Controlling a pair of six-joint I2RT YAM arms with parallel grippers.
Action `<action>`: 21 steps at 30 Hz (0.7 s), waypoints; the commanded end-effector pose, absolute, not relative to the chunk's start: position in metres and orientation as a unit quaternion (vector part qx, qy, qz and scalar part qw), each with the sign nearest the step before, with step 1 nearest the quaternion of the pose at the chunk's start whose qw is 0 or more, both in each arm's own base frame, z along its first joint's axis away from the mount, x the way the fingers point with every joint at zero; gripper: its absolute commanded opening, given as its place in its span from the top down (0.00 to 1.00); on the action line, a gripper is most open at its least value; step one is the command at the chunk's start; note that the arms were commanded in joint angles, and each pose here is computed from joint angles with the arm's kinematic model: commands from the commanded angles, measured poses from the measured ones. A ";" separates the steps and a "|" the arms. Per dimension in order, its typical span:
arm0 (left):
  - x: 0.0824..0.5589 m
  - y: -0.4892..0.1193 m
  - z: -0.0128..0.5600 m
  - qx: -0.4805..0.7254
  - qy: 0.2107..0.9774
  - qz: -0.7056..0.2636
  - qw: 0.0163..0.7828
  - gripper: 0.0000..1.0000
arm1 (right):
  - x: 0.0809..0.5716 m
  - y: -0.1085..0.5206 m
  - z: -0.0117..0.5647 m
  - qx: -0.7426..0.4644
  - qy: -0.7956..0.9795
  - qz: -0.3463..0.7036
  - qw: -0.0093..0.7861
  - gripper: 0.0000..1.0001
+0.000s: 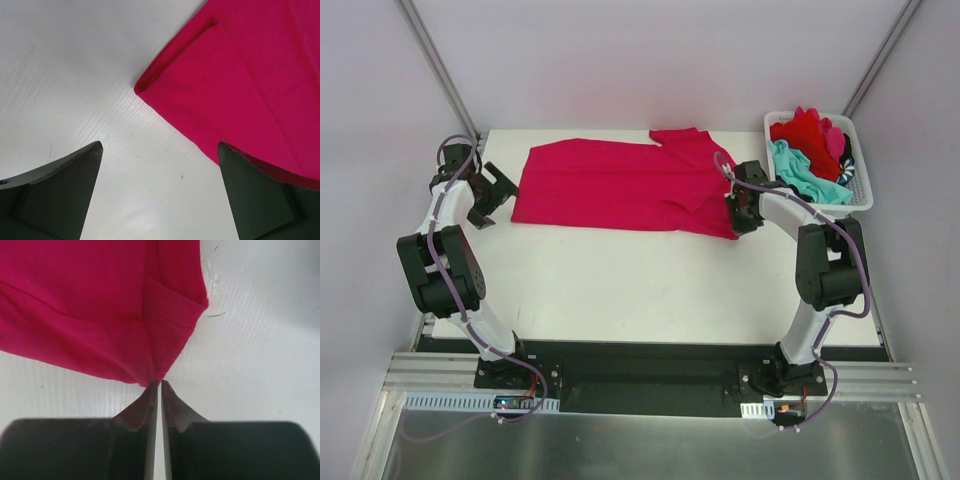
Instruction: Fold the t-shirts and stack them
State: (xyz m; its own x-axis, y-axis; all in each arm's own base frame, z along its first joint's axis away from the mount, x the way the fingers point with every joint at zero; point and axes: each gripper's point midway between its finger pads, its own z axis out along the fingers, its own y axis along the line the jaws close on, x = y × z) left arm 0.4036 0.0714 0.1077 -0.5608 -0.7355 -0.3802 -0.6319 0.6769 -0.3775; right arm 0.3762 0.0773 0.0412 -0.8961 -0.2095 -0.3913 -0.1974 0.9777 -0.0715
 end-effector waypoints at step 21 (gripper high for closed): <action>0.409 0.077 0.112 -0.376 0.881 -0.101 0.269 0.01 | 0.376 0.095 0.076 -0.099 0.960 0.108 0.237 0.52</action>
